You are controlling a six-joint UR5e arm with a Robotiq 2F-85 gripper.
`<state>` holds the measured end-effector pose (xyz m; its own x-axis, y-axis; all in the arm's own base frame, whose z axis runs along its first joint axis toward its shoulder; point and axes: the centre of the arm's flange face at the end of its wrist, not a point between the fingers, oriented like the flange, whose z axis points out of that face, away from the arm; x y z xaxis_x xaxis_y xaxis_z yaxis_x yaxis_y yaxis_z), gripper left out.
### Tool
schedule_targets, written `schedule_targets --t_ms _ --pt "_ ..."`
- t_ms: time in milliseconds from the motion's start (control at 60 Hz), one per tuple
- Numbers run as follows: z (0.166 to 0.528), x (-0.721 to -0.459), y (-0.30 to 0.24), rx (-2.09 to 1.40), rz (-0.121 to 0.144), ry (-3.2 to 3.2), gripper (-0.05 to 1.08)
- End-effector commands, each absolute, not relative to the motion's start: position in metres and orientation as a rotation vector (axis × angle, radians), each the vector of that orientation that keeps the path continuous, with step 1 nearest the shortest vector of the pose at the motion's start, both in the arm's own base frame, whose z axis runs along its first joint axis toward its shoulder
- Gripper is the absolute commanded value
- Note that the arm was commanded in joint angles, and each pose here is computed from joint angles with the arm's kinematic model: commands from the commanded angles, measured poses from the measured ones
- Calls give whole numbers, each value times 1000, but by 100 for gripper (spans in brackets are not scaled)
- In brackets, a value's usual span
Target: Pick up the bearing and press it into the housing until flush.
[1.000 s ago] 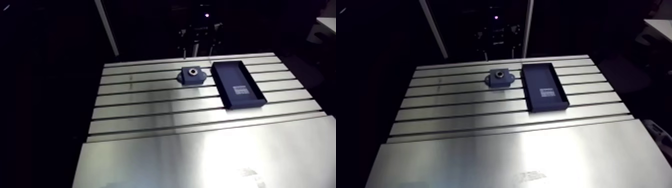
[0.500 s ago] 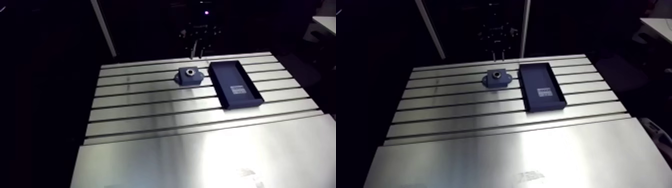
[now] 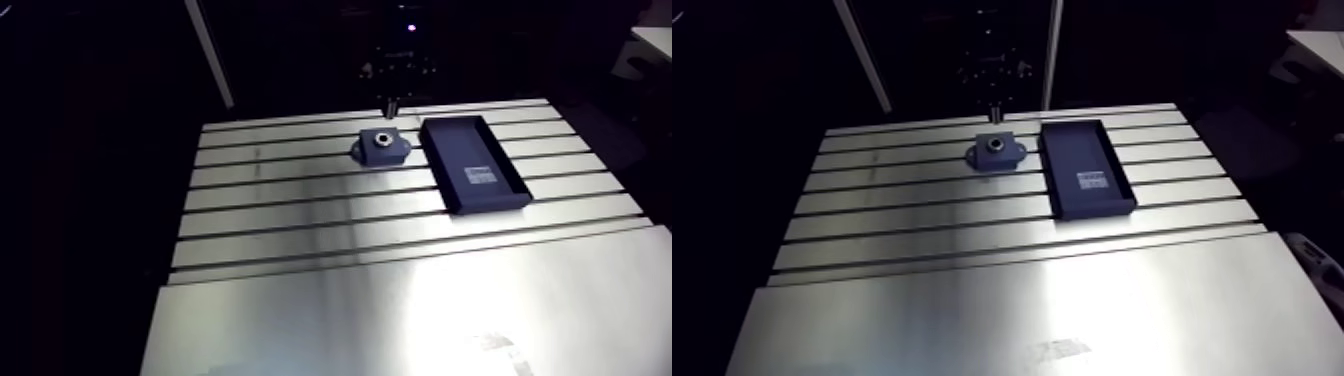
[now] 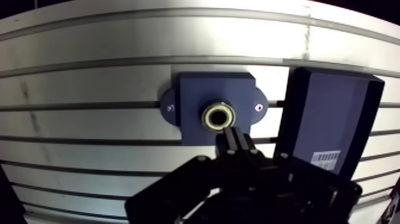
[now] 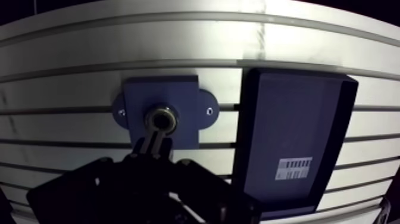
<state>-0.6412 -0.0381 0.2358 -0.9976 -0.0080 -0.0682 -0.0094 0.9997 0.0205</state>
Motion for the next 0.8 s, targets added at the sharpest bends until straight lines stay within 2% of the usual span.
schedule_targets --t_ms 17,333,417,800 --pt "228 -640 -39 -17 28 3062 108" --pt "222 -639 -39 -28 30 3102 108" --pt "215 -638 -40 -32 14 3092 108" --pt "206 -638 -40 -37 10 3078 108"
